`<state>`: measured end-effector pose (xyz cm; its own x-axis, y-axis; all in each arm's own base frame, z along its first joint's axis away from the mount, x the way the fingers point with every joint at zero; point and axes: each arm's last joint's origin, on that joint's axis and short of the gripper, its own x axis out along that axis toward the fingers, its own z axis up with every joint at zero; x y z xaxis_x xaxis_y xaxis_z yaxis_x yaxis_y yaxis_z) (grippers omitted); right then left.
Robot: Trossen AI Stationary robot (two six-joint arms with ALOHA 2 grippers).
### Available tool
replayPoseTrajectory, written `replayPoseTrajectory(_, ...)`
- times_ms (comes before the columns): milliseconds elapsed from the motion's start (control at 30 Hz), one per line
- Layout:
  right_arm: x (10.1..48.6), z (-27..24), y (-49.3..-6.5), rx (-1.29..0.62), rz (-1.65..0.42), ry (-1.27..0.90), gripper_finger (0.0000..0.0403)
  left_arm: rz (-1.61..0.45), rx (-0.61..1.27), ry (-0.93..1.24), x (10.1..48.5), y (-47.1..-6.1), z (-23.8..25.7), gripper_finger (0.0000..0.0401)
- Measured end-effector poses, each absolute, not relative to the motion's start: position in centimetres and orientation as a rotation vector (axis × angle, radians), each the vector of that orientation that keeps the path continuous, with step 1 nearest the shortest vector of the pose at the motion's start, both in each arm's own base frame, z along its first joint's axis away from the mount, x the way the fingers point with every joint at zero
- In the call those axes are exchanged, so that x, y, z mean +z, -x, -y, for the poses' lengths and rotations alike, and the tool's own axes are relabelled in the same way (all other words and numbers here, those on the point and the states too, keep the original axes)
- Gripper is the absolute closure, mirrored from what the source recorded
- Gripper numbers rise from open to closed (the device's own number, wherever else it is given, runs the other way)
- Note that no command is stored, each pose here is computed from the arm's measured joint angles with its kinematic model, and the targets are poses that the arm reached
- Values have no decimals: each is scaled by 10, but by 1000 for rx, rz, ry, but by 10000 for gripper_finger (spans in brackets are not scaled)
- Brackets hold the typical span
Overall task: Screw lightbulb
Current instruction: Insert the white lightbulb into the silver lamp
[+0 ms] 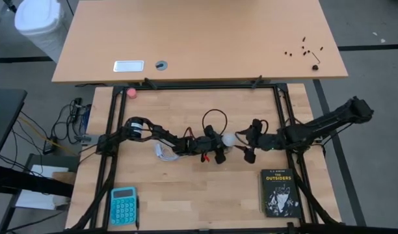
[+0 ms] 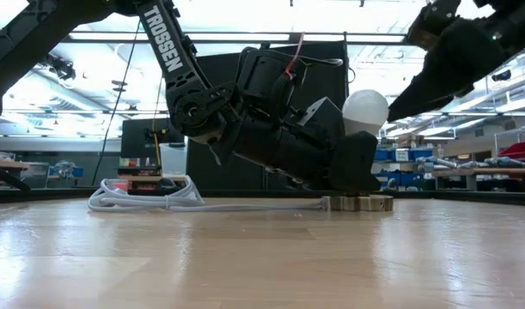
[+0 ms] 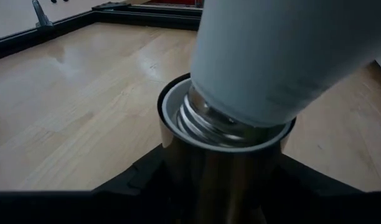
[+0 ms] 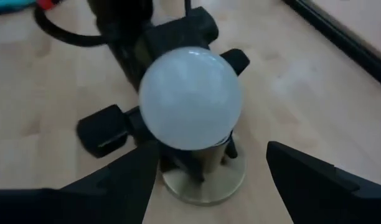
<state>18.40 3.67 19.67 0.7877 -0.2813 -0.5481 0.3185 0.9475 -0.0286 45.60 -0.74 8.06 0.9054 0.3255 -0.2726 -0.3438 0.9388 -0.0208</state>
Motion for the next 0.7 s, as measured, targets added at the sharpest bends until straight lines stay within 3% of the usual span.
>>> replayPoseTrajectory(300, 186, -39, -209, -349, -709, 17, 87, -271, 344, 69, 80, -456, 7, 199)
replayPoseTrajectory(700, 208, -36, -248, -321, -826, 155, 59, -275, 339, 70, 80, -456, 8, 199)
